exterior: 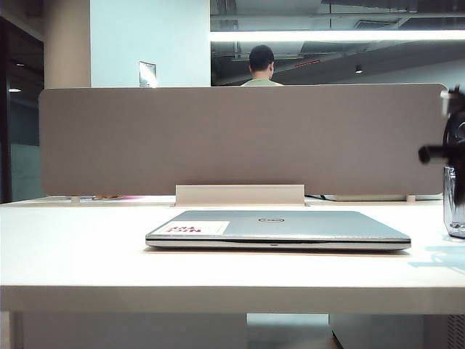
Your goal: Pick up the water cup and place it on the right side of the laptop.
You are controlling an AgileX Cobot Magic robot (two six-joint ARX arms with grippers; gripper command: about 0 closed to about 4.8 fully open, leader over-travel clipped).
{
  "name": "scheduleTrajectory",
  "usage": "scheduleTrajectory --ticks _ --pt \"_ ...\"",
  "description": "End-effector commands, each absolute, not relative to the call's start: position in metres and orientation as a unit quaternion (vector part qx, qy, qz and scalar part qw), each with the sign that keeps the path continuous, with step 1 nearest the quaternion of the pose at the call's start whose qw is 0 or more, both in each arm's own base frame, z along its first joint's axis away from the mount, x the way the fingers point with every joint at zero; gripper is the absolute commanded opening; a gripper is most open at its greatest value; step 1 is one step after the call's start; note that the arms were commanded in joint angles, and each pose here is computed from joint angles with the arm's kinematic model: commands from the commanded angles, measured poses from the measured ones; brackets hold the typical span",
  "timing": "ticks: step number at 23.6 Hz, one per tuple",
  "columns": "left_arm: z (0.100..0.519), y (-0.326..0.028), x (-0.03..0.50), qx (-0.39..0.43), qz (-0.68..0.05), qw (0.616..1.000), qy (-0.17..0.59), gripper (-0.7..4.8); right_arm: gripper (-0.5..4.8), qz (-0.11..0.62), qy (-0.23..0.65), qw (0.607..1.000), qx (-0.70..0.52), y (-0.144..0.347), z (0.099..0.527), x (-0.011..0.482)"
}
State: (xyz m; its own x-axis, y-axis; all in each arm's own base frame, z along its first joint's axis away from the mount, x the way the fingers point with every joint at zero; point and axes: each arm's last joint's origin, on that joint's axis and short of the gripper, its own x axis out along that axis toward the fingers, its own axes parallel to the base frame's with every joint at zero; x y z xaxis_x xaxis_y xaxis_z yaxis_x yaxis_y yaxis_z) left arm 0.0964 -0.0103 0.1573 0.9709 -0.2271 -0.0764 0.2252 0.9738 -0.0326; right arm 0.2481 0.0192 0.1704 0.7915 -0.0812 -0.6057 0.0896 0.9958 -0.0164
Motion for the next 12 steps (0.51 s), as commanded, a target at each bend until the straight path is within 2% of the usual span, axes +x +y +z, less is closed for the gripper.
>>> scheduleTrajectory --ticks 1,6,7,8,9,12 --pt "0.159 -0.011 0.096 -0.012 -0.117 0.992 0.036 -0.04 1.53 -0.023 0.324 0.945 0.016 0.022 0.162 0.255" --pt "0.159 -0.011 0.096 -0.012 -0.117 0.992 0.036 -0.04 1.41 0.001 0.293 0.955 0.041 0.025 0.157 0.266" --pt "0.159 -0.011 0.096 -0.012 -0.117 0.992 0.037 -0.04 1.32 0.0 0.288 0.957 0.043 0.025 0.156 0.268" --pt "0.159 -0.011 0.096 -0.012 -0.117 0.992 0.037 -0.04 0.95 0.0 0.284 0.958 0.044 0.025 0.153 0.271" --pt "0.159 -0.011 0.096 -0.012 -0.117 0.992 0.036 -0.04 0.8 -0.002 0.283 0.958 0.044 0.025 0.15 0.273" --pt "0.158 -0.011 0.096 -0.012 -0.117 0.992 0.038 -0.04 0.61 -0.013 0.283 0.958 0.04 0.025 0.145 0.275"
